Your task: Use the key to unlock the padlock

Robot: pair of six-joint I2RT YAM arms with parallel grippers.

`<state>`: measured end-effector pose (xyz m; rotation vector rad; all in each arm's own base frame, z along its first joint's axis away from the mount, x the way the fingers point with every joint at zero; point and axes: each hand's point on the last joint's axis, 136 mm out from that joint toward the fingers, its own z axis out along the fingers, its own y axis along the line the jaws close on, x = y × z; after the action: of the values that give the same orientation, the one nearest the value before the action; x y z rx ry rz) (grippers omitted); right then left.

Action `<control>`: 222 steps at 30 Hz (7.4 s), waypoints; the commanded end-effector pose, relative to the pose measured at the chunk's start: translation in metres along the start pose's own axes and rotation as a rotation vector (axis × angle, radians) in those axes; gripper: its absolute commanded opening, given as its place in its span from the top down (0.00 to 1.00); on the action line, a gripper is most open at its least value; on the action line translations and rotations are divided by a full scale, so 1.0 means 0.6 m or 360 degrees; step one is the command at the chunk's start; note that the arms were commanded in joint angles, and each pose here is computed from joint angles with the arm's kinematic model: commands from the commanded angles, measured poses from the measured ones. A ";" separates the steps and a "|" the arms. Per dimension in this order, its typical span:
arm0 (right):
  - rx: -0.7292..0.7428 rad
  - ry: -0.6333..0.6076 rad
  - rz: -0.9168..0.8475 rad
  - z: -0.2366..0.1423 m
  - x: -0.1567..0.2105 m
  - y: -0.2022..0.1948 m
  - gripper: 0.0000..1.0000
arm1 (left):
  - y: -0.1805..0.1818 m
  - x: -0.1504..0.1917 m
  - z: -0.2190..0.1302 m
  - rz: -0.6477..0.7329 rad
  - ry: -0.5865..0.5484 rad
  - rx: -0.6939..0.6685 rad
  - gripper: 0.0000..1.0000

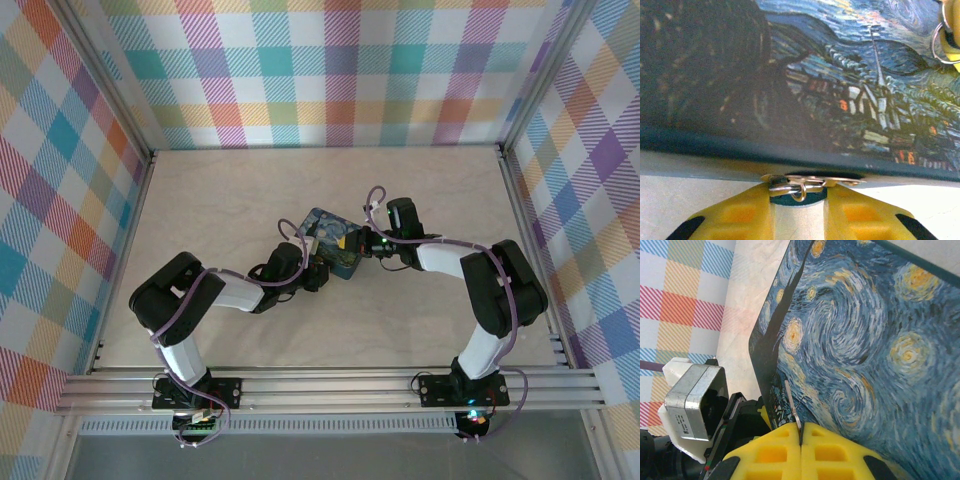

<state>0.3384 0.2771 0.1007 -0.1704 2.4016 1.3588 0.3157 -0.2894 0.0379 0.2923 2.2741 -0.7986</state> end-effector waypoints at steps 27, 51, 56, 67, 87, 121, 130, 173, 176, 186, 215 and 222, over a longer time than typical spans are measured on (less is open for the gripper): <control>0.0224 -0.0225 -0.0567 -0.113 0.099 0.055 1.00 | -0.108 -0.051 -0.076 -0.0555 0.0205 0.0207 0.83; 0.0250 -0.0200 -0.0637 -0.059 0.163 0.023 1.00 | -0.124 -0.058 -0.073 -0.0835 0.0316 0.0191 0.88; 0.0237 -0.0213 -0.0634 -0.053 0.157 0.026 0.99 | -0.125 -0.059 -0.072 -0.0843 0.0316 0.0192 0.88; 0.0216 -0.0216 -0.0615 -0.045 0.154 0.028 0.99 | -0.125 -0.059 -0.071 -0.0847 0.0314 0.0187 0.88; 0.0229 -0.0254 -0.0605 -0.038 0.139 0.029 0.99 | -0.129 -0.057 -0.071 -0.0841 0.0313 0.0194 0.88; 0.0219 -0.0309 -0.0610 -0.037 0.128 0.032 0.99 | -0.137 -0.053 -0.072 -0.0829 0.0319 0.0195 0.88; 0.0206 -0.0341 -0.0618 -0.041 0.125 0.037 0.99 | -0.140 -0.055 -0.072 -0.0851 0.0315 0.0196 0.88; 0.0269 -0.0478 -0.0829 -0.026 0.090 0.029 0.99 | -0.153 -0.060 -0.080 -0.0897 0.0331 0.0219 0.88; 0.0251 -0.0486 -0.0822 -0.026 0.088 0.035 0.99 | -0.152 -0.058 -0.079 -0.0897 0.0335 0.0211 0.88; 0.0136 -0.0538 -0.0795 -0.032 0.073 0.073 0.98 | -0.150 -0.046 -0.071 -0.0893 0.0357 0.0194 0.88; 0.0173 -0.0489 -0.0723 -0.024 0.087 0.049 0.98 | -0.133 -0.026 -0.038 -0.0869 0.0352 0.0153 0.88; 0.0218 -0.0423 -0.0611 -0.018 0.122 0.005 0.99 | -0.122 -0.003 -0.009 -0.0917 0.0375 0.0170 0.88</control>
<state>0.2635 0.2628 0.0583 -0.3792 2.1985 0.8840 0.2906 -0.3296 0.0773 -0.3028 2.5872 -1.1553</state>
